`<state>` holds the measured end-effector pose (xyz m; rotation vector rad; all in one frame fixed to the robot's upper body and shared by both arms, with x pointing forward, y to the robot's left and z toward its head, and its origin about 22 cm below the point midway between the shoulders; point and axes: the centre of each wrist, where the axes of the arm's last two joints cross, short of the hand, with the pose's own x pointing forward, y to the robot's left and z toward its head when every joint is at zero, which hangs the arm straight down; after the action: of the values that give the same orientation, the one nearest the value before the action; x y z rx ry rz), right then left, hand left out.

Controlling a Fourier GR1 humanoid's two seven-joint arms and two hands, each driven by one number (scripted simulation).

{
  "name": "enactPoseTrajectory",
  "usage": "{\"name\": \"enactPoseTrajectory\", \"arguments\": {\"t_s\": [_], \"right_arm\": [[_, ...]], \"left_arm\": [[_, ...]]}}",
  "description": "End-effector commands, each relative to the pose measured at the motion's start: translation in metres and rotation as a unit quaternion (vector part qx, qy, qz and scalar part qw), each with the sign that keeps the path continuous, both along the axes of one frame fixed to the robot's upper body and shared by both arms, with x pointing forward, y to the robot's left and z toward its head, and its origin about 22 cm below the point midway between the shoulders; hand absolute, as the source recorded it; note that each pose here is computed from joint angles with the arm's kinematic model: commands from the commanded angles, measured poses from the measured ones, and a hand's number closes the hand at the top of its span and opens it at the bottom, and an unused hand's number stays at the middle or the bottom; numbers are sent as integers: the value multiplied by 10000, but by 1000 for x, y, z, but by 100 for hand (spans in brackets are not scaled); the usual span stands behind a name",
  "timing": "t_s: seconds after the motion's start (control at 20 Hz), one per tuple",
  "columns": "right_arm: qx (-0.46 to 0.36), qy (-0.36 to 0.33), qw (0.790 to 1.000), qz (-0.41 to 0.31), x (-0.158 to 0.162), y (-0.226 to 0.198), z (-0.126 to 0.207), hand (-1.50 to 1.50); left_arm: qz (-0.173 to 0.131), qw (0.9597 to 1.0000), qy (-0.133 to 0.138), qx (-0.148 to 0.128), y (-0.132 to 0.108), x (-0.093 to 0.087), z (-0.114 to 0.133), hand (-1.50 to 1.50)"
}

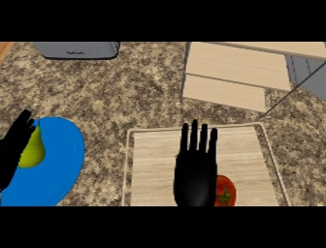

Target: Pick the bell pepper from the tray and place it in the tiered shelf

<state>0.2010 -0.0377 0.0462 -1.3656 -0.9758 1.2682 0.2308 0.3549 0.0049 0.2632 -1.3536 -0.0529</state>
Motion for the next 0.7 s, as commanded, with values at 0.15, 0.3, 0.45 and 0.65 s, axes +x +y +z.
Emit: {"name": "enactPoseTrajectory", "arguments": {"t_s": [0.15, 0.3, 0.45, 0.65], "right_arm": [[-95, 67, 9993, -363, 17, -3, -1, -150], [-60, -34, 9993, -359, 31, -3, -1, -150], [-9, 28, 9992, -400, 23, -4, -11, -150], [-25, 199, 9988, -453, 34, -5, -19, -150]], "left_arm": [[118, 9999, 48, -75, -9, 3, 3, 0], [1, 10000, 68, 14, 5, 18, 0, 0], [-18, 9999, 139, -46, -7, -16, 5, 0], [-9, 9999, 83, -115, 10, 9, -4, 0]]}}
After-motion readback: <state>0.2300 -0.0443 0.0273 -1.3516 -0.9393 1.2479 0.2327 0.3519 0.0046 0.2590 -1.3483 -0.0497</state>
